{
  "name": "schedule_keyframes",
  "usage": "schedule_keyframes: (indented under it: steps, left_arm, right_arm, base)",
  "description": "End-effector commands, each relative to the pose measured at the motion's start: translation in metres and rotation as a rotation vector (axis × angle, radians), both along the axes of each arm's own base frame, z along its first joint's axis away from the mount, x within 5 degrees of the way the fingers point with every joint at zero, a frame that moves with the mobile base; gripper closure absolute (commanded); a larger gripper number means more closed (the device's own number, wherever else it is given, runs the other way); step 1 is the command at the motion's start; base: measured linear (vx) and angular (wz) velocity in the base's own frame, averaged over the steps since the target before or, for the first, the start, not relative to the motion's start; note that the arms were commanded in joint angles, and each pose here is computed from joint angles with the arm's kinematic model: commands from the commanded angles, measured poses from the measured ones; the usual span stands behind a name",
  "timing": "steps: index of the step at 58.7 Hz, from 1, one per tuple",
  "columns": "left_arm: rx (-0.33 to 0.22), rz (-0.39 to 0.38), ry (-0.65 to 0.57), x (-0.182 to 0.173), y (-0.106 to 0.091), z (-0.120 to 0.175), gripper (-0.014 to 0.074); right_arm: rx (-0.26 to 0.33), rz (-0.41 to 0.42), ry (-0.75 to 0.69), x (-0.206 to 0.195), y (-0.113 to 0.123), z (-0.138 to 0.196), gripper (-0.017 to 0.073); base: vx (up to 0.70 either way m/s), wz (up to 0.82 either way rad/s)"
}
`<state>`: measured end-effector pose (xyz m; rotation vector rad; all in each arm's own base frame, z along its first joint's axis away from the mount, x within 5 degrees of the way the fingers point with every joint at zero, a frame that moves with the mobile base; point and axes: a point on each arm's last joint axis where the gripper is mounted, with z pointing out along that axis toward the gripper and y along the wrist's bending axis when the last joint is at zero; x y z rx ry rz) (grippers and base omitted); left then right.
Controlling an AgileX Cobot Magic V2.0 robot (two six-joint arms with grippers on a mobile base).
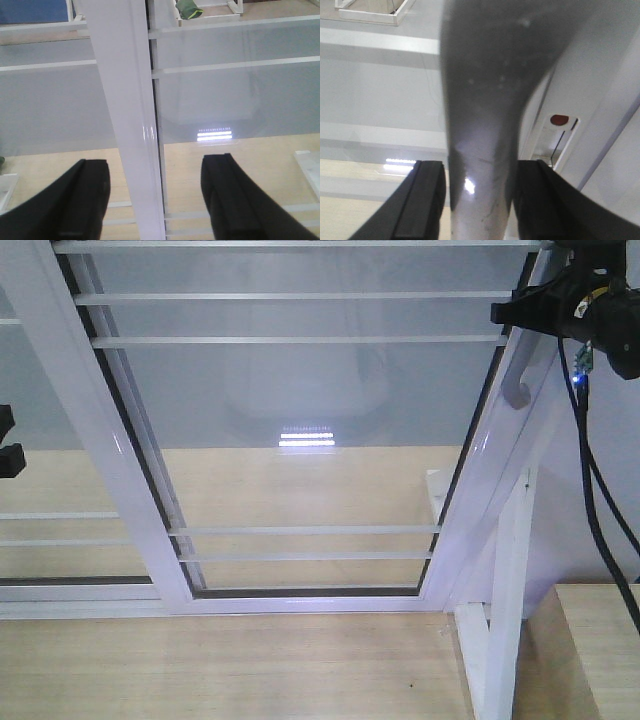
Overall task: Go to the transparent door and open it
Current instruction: 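Close the right gripper around the silver handle, then pull the handle with the right gripper, sliding the glass panel toward the left arm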
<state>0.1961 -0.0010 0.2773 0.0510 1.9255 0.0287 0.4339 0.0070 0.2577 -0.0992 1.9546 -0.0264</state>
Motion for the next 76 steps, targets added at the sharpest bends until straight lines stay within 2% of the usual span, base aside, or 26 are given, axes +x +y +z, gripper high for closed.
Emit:
schedule_keyframes:
  steps: [1,20,43,64,76]
  left_arm:
    - [-0.017,0.002,-0.132,0.003,-0.001,0.021,0.0069]
    - [-0.017,0.002,-0.132,0.003,-0.001,0.021,0.0069]
    - [-0.017,0.002,-0.125,0.003,-0.001,0.021,0.0069]
    - [-0.017,0.002,-0.113,0.003,-0.001,0.020,0.0069]
    - [-0.017,0.002,-0.113,0.003,-0.001,0.020,0.0069]
  right_arm:
    - [-0.001,0.012,-0.148,-0.002,0.000,0.039,0.0251]
    - [0.002,0.019,-0.185,-0.001,0.000,0.042,0.0575]
    - [0.019,0.046,-0.226,0.006,0.008,0.034,0.0568]
    - [0.032,0.172,-0.245,0.005,0.060,0.027,0.0568]
    - [0.040,0.212,-0.229,0.006,0.078,0.019,0.0568]
  base:
    - [0.00,0.00]
    - [0.00,0.00]
    - [0.00,0.00]
    - [0.00,-0.01]
    - [-0.01,-0.03]
